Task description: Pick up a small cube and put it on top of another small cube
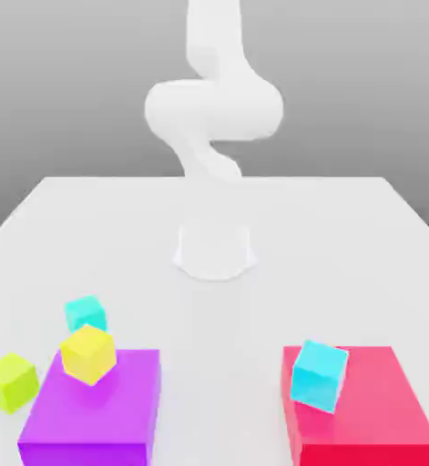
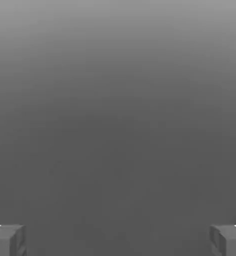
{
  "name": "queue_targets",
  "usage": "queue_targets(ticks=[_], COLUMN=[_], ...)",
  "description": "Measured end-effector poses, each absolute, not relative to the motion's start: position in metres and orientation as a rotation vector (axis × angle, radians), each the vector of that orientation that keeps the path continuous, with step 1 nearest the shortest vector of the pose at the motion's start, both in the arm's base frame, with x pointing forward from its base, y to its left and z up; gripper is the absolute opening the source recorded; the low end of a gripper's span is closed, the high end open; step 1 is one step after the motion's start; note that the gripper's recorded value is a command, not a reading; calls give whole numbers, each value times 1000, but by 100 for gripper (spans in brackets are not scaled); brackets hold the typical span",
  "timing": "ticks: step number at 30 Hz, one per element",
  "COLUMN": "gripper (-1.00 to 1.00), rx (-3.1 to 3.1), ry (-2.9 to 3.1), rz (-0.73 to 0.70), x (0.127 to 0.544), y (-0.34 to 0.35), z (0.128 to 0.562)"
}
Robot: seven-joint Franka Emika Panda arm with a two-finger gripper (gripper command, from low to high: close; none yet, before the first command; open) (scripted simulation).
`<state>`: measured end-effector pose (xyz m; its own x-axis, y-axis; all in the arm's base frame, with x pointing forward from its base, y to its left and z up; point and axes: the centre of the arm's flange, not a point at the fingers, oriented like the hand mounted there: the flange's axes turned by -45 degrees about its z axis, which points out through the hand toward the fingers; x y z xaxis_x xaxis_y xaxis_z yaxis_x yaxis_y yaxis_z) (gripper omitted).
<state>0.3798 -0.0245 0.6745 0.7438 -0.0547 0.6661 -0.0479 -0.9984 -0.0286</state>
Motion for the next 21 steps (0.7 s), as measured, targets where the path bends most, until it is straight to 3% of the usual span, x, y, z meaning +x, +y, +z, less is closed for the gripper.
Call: queue_targets(ticks=[5, 11, 16, 21], gripper=[0, 0, 0, 0], rx=[-2983, -3023, -3036, -3026], ry=[232, 418, 580, 770], rz=[-905, -657, -448, -236], x=[432, 461, 458, 426], y=[-80, -149, -204, -261], z=[591, 483, 388, 294])
